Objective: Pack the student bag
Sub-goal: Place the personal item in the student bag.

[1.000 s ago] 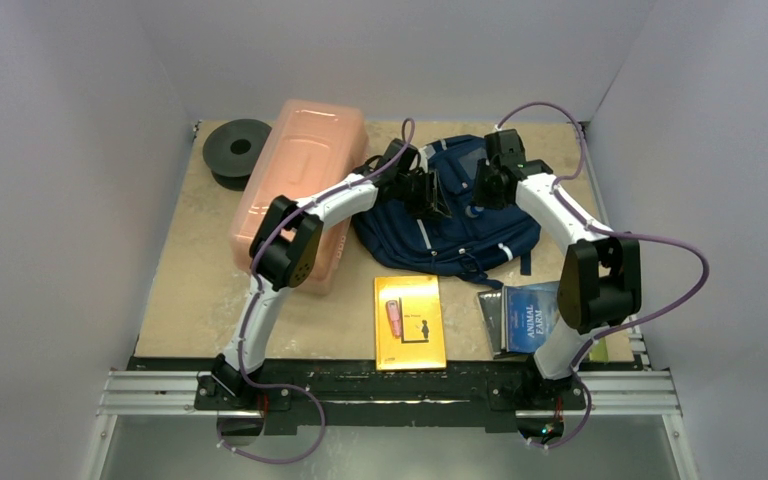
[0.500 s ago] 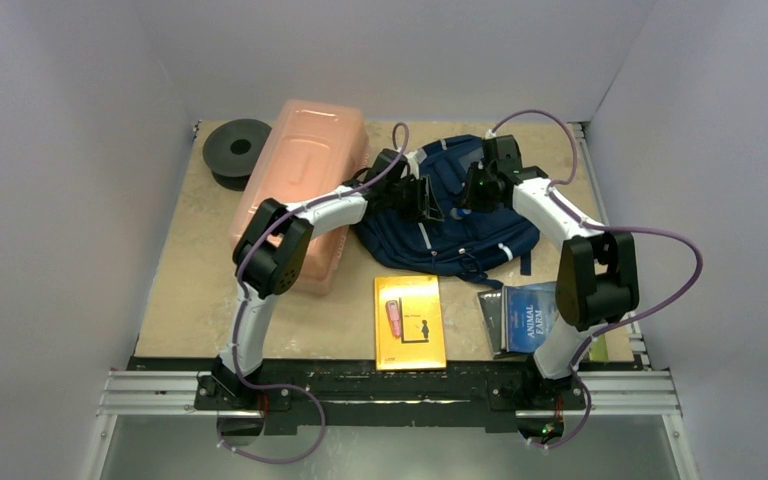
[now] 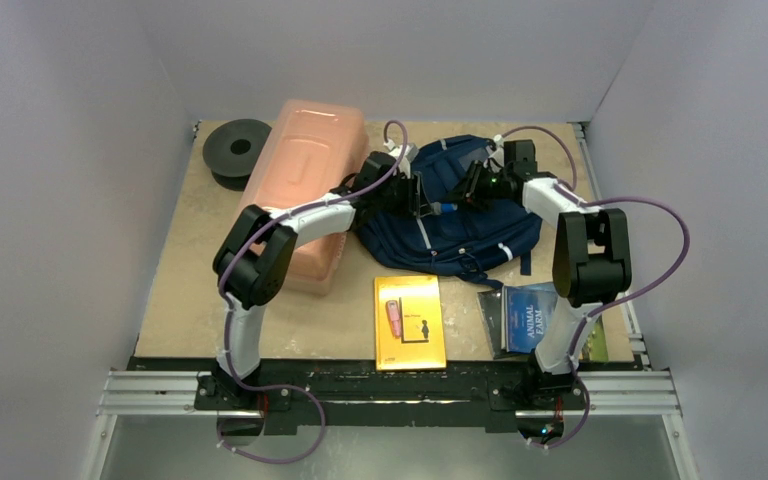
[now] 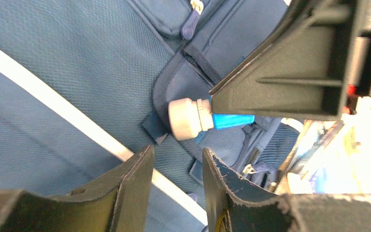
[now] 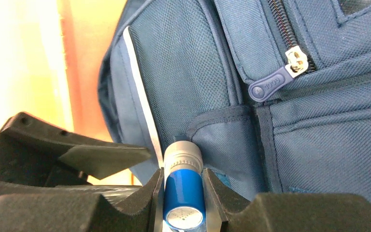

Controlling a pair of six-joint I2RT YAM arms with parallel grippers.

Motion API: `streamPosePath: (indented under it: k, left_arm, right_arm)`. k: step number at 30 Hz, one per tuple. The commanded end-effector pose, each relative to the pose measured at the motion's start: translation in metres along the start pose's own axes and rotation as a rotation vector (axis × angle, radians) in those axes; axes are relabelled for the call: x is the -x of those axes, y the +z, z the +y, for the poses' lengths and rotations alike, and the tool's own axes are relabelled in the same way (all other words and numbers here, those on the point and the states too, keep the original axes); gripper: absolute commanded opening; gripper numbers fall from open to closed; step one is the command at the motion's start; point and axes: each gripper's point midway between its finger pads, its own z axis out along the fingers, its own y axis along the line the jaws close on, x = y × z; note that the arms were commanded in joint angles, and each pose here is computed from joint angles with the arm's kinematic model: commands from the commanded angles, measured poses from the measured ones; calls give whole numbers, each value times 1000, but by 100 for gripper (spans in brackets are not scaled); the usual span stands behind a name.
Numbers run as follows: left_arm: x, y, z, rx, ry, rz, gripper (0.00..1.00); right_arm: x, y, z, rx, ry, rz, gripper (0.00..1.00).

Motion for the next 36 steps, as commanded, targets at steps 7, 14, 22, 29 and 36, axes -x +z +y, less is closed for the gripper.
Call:
streamPosePath:
  k: [7, 14, 22, 29, 36]
  left_arm:
    - [62, -24, -45, -93, 584, -192, 56]
    - [20, -8, -33, -172, 795, 3, 57]
    - [-3, -6, -35, -243, 781, 169, 55]
    - [-4, 3, -31, -201, 767, 209, 52]
    - [-10, 5, -31, -187, 778, 243, 47]
  right_arm:
    - [-18, -2, 0, 282, 95, 154, 0]
    - [-16, -3, -1, 328, 136, 168, 0]
    - [-17, -5, -1, 323, 136, 164, 0]
    - [-16, -8, 3, 338, 136, 163, 0]
    - [-12, -14, 13, 361, 133, 151, 0]
